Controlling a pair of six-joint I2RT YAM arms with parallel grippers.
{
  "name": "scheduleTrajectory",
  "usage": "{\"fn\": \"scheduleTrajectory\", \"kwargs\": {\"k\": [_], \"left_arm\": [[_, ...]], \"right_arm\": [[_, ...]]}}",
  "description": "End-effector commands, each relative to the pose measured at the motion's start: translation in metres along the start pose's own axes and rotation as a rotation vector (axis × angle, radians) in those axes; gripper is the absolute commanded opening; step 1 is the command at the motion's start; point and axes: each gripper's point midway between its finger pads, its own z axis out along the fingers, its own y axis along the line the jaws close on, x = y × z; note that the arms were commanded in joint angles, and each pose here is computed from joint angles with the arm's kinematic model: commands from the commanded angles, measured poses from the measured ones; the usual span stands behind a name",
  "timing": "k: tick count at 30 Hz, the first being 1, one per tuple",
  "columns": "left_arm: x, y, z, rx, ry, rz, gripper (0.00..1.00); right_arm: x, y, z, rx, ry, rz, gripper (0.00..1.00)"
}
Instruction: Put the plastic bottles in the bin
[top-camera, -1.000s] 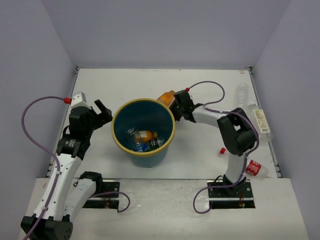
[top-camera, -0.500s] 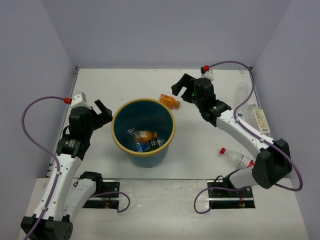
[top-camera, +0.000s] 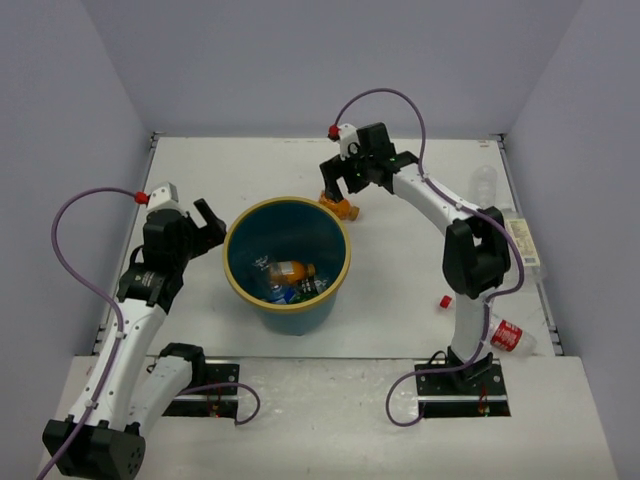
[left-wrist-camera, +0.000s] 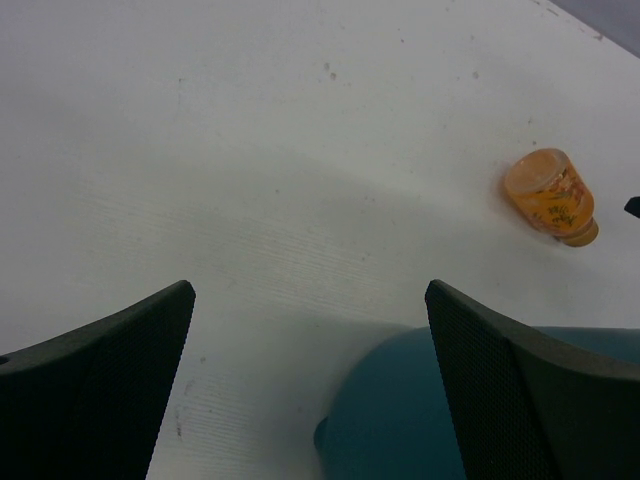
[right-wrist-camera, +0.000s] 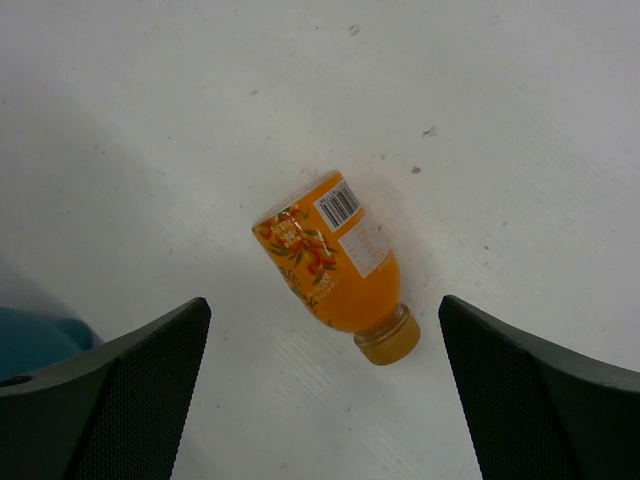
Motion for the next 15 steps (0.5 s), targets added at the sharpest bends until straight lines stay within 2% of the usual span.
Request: {"fn": "scheduleTrajectory", "kwargs": {"k": [1, 11, 12, 15], "left_arm": [[-0.007, -0.005, 0.003, 0.019, -0.009, 0.011, 1.00], [-0.007, -0.002, 0.007, -0.005, -0.010, 0.014, 1.00], [-0.007, -0.002, 0.007, -0.004, -0.009, 0.014, 1.00], [-0.008, -0.002, 0.007, -0.007, -0.009, 0.015, 1.00]], "right_arm": [[0.013, 0.009, 0.020, -0.108, 0.090, -0.059, 0.99], [0.056, 0.004, 0.073, -0.121, 0.243, 0.094, 0.98], [0.060, 0.002, 0.075, -0.111, 0.251, 0.101, 0.95], [0.063, 0.001, 0.081, -0.098, 0.249, 0.133, 0.69]]}}
